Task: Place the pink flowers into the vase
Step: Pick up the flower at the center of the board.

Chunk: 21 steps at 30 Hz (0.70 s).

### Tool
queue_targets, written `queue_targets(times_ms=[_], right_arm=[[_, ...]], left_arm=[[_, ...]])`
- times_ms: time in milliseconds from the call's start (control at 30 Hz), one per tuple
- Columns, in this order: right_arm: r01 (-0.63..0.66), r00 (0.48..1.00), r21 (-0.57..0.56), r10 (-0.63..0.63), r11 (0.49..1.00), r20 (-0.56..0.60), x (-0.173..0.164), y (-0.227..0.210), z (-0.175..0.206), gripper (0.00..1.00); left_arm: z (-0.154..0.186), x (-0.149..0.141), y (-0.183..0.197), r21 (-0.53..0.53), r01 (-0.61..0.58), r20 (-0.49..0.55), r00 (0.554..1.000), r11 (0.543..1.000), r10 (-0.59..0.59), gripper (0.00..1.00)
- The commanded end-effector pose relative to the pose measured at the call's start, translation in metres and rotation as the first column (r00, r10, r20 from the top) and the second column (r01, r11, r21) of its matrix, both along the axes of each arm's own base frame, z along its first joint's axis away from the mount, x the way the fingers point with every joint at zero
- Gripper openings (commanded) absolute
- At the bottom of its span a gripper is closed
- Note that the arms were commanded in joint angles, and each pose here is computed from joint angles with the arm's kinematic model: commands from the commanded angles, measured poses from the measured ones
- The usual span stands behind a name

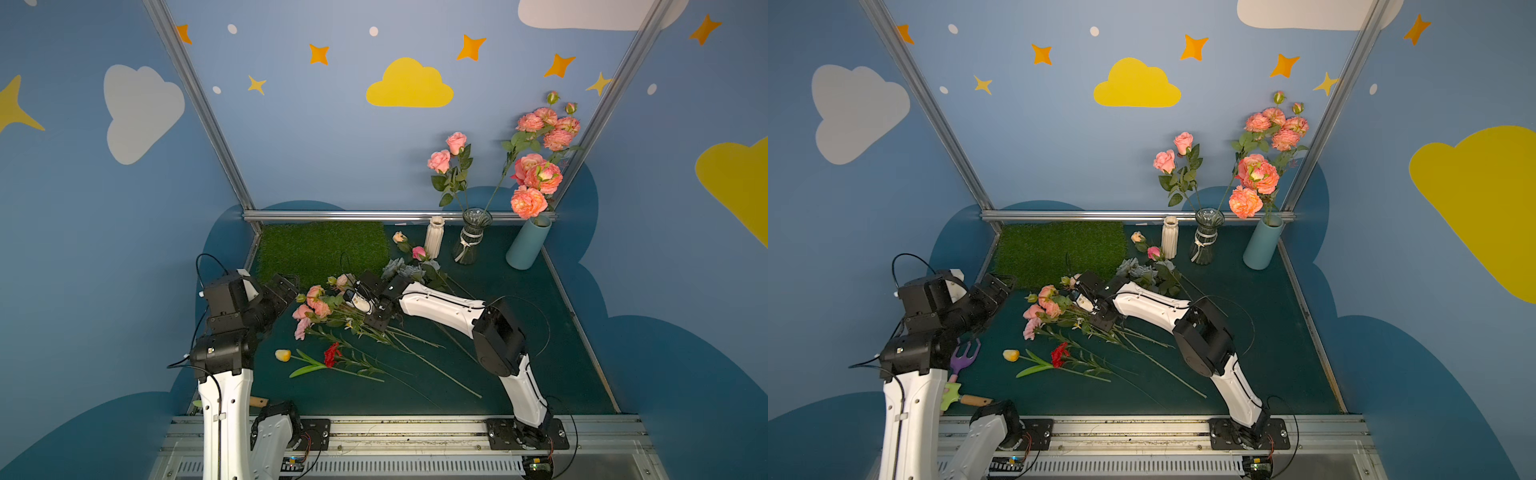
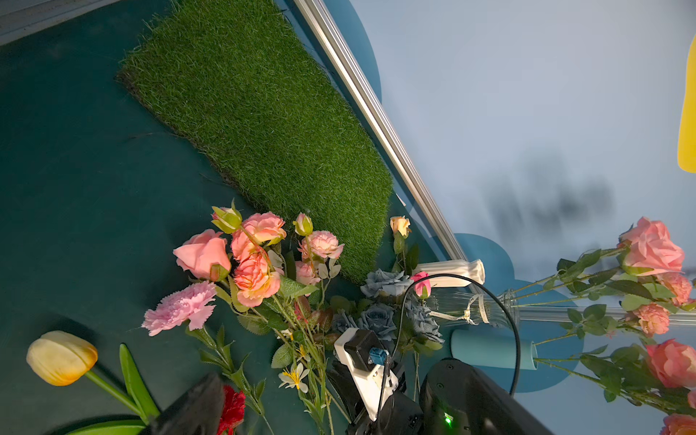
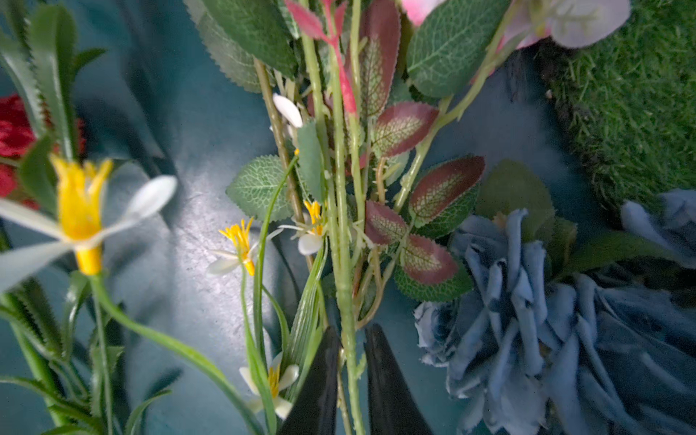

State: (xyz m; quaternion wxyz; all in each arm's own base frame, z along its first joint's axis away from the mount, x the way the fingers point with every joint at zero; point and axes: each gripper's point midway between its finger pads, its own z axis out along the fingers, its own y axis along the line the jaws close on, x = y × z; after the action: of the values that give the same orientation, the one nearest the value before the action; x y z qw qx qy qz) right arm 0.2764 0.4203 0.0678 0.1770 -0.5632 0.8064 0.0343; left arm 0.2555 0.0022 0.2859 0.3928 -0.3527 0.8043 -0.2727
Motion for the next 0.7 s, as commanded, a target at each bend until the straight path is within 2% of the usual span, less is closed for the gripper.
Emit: queue_targets(times_ms=[0, 400, 667], right_arm=[[0.009, 1.0, -0.037, -0.01, 0.999, -0.014, 0.003, -0.007, -0.012, 0.18], [0.012, 0.999, -0.049, -0.015, 0.999, -0.051, 0.002, -0.007, -0.031, 0.18], [0.008, 0.996, 0.003, -0.008, 1.0, -0.089, -0.009, -0.004, -0.02, 0.18]], left_arm=[[0.011, 0.001, 0.0, 0.017, 0.007, 0.031, 1.0, 1.0, -0.008, 1.0], [0.008, 0.002, 0.001, 0.017, 0.005, 0.024, 1.0, 1.0, -0.005, 1.0], [0.004, 0.003, 0.001, 0.01, 0.006, 0.02, 1.0, 1.0, -0.007, 1.0]])
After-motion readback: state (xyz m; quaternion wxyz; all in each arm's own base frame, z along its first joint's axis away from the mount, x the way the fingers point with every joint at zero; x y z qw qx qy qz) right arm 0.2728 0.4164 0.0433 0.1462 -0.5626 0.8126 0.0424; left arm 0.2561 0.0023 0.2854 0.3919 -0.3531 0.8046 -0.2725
